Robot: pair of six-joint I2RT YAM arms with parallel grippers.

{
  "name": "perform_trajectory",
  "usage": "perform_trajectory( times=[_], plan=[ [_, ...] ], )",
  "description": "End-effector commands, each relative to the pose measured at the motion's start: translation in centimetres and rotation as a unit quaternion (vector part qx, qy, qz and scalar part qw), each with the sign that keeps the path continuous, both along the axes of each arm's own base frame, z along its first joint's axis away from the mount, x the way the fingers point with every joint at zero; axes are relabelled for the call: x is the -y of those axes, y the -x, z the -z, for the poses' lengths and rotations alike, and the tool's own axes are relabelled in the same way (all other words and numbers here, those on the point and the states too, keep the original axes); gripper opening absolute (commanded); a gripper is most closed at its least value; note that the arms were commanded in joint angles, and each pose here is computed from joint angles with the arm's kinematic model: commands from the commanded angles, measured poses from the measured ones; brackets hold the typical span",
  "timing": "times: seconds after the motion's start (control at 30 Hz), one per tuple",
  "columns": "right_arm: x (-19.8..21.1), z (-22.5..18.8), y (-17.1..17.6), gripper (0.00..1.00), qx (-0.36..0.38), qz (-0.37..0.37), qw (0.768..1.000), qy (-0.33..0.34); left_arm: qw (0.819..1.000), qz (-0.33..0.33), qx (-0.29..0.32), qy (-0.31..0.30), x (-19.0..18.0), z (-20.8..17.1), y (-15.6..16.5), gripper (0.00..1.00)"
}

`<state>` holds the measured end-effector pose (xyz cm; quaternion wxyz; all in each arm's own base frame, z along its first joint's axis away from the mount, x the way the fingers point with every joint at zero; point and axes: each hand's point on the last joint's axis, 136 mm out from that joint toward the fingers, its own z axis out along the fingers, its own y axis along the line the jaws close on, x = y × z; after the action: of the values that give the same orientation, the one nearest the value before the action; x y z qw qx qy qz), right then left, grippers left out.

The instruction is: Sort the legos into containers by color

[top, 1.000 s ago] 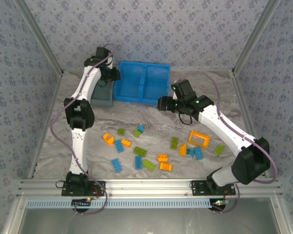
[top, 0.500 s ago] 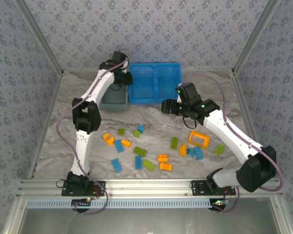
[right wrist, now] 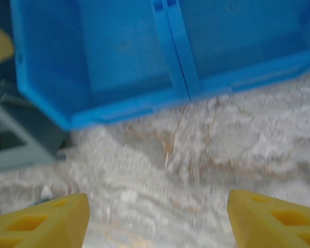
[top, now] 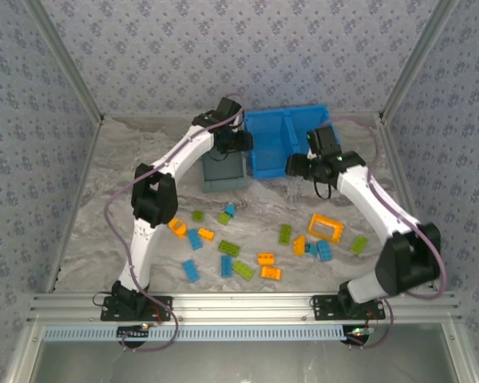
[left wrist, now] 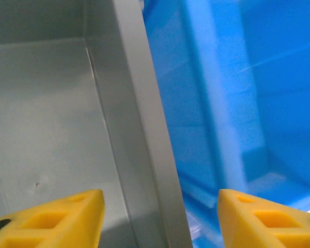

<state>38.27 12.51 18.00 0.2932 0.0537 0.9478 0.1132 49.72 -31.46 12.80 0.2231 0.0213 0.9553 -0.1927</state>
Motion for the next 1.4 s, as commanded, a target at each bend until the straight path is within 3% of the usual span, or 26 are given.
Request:
perform_trajectory(
  times=[0.0,0.23,0.37,0.5,0.63,0.77,1.07,1.37],
  plan=[
    [-0.6,0.4,-4.7,0.71,0.012,-0.03,0.999,0.029,0.999,-0.025,0.034,0.006,-2.2,-5.1,0.3,0.69],
    [2.4,4.3,-11.0,0.67,-0.04,0.002,0.996,0.086,0.998,-0.04,0.042,0.022,-6.0,-8.2,2.6,0.69],
    [2.1,5.5,-12.9,0.65,-0.045,-0.026,0.993,0.102,0.998,-0.051,0.029,0.005,-9.1,-7.3,4.7,0.69],
    [1.4,6.9,-13.8,0.48,-0.063,-0.045,0.992,0.1,0.996,-0.087,0.016,-0.003,-13.2,-6.2,5.9,0.69],
    [0.2,7.2,-13.5,0.33,-0.065,-0.064,0.991,0.095,0.994,-0.105,0.005,0.014,-16.1,-4.8,5.8,0.68],
    [-0.7,7.1,-11.8,0.26,-0.07,-0.064,0.99,0.106,0.995,-0.094,0.004,0.026,-16.9,-3.8,4.8,0.65],
    [-2.3,6.6,-8.0,0.24,-0.065,-0.058,0.99,0.11,0.995,-0.087,-0.016,0.037,-16.1,-1.7,2.7,0.57],
    [-4.4,5.8,-6.3,0.25,-0.063,-0.037,0.993,0.092,0.996,-0.086,-0.016,0.037,-15.7,-1.3,1.0,0.56]
  ],
)
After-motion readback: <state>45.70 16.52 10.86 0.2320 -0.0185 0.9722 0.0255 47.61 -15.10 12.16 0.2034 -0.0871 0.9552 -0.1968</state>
